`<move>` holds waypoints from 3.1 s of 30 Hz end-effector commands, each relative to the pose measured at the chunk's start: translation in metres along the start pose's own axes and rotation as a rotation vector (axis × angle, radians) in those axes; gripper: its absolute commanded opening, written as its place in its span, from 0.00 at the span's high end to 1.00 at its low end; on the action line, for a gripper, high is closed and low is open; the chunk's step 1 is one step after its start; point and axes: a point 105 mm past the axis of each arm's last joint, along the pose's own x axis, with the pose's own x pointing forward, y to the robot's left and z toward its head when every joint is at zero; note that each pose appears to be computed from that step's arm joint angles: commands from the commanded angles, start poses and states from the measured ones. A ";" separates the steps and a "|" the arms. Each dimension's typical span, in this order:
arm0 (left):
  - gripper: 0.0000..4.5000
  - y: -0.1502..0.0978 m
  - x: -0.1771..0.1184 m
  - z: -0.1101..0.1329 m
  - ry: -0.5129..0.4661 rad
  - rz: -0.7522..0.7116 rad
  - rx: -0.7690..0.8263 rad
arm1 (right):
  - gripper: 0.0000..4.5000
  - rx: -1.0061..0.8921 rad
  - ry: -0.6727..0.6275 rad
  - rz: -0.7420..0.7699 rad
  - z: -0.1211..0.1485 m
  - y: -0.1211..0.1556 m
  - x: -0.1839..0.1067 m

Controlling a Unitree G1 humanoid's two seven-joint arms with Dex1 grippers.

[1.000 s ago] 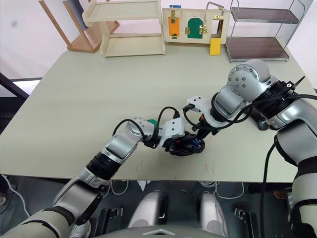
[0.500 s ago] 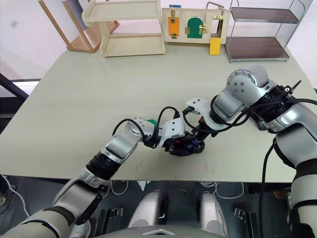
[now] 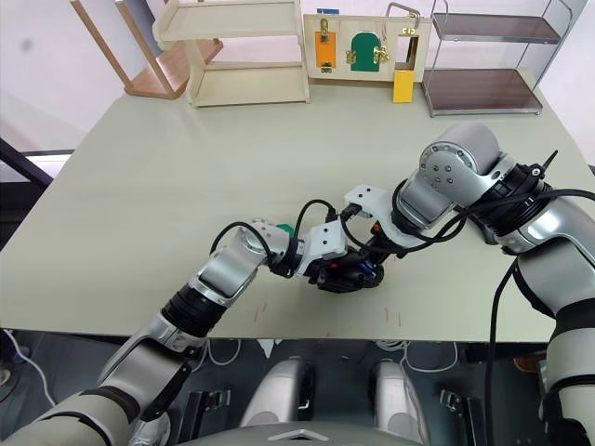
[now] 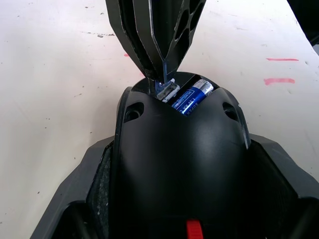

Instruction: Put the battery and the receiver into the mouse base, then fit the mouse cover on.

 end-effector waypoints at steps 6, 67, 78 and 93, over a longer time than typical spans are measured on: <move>0.34 -0.015 0.012 -0.024 0.077 -0.067 -0.066 | 1.00 0.025 -0.017 0.003 0.005 -0.001 0.001; 0.34 -0.014 0.008 -0.026 0.083 -0.072 -0.093 | 1.00 -0.084 -0.264 -0.091 -0.002 0.003 -0.010; 0.34 -0.017 0.007 -0.028 0.086 -0.070 -0.094 | 1.00 -0.098 -0.325 -0.112 -0.012 0.005 -0.010; 0.34 -0.016 0.008 -0.027 0.087 -0.078 -0.086 | 1.00 -0.073 -0.341 -0.133 -0.017 0.001 -0.007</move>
